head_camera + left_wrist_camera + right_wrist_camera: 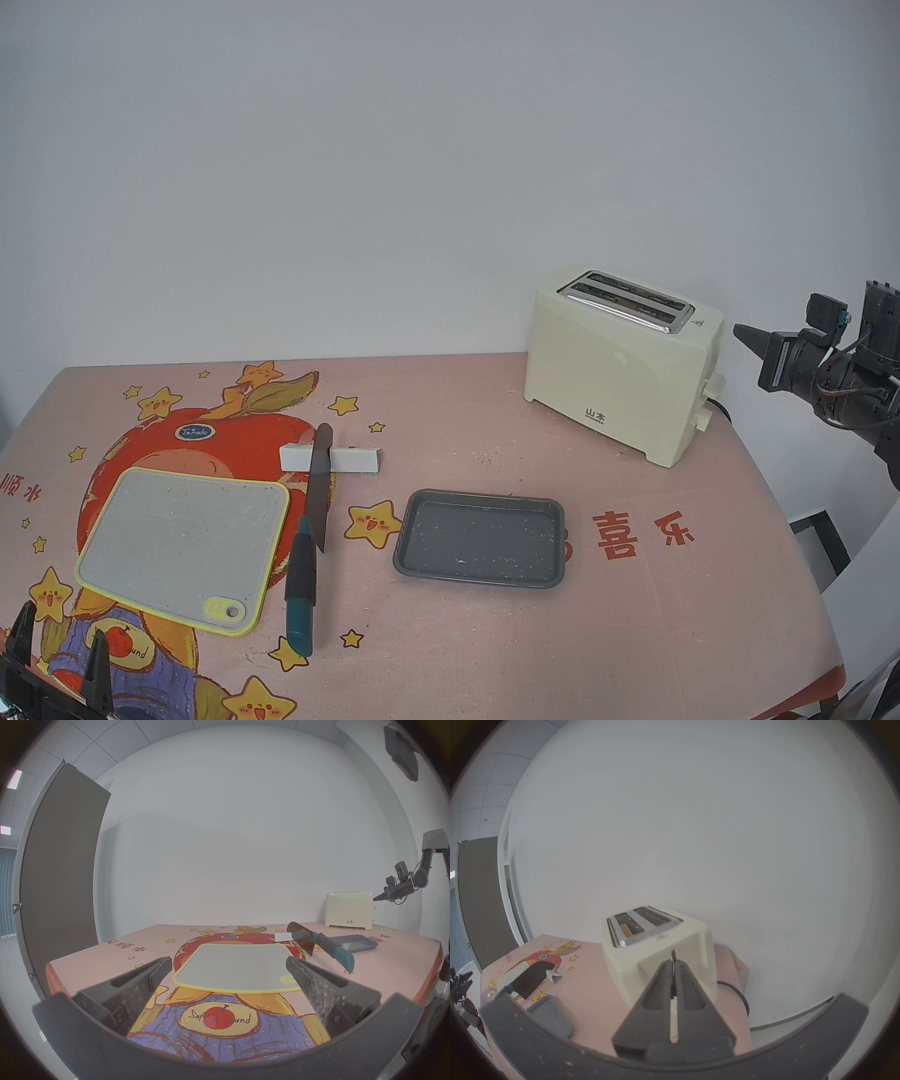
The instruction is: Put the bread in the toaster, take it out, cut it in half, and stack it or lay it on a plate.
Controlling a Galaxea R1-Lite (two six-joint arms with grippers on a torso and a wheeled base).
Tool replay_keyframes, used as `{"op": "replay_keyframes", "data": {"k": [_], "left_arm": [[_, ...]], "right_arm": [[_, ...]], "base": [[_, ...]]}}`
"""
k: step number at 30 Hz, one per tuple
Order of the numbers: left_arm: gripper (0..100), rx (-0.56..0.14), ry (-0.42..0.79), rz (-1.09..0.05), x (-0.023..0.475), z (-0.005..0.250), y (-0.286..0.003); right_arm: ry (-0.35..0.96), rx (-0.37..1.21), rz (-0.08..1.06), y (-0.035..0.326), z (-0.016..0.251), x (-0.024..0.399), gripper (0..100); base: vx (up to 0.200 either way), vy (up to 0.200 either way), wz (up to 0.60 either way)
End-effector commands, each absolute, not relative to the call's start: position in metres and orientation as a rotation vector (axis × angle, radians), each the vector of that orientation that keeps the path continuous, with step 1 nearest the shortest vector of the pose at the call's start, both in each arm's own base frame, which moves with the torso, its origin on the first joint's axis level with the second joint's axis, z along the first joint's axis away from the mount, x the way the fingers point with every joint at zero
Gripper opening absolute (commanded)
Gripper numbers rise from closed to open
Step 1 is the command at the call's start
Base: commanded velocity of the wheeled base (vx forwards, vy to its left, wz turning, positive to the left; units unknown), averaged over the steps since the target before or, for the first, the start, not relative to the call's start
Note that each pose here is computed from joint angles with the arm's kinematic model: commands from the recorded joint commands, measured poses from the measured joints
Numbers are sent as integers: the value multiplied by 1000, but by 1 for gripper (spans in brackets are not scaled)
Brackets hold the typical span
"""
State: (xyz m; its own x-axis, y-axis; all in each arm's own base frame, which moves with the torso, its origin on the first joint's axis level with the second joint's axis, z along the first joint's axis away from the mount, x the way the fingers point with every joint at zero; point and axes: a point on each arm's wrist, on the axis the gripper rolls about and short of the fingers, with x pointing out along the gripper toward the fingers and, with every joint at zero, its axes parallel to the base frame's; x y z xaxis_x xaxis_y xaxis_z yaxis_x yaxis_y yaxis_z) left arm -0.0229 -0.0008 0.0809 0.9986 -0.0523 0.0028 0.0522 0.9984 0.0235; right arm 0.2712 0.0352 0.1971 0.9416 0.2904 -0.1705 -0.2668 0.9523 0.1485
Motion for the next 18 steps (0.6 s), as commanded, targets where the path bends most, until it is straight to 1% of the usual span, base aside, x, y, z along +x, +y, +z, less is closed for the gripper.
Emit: {"op": "replay_keyframes", "data": {"k": [1, 18], "left_arm": [[100, 23, 6, -54, -22, 76, -1], [100, 23, 6, -54, -22, 76, -1]], "right_arm": [[175, 124, 290, 36, 202, 267, 0], [156, 120, 292, 35, 206, 262, 0]], "base": [[0, 0, 0], [0, 0, 0]]}}
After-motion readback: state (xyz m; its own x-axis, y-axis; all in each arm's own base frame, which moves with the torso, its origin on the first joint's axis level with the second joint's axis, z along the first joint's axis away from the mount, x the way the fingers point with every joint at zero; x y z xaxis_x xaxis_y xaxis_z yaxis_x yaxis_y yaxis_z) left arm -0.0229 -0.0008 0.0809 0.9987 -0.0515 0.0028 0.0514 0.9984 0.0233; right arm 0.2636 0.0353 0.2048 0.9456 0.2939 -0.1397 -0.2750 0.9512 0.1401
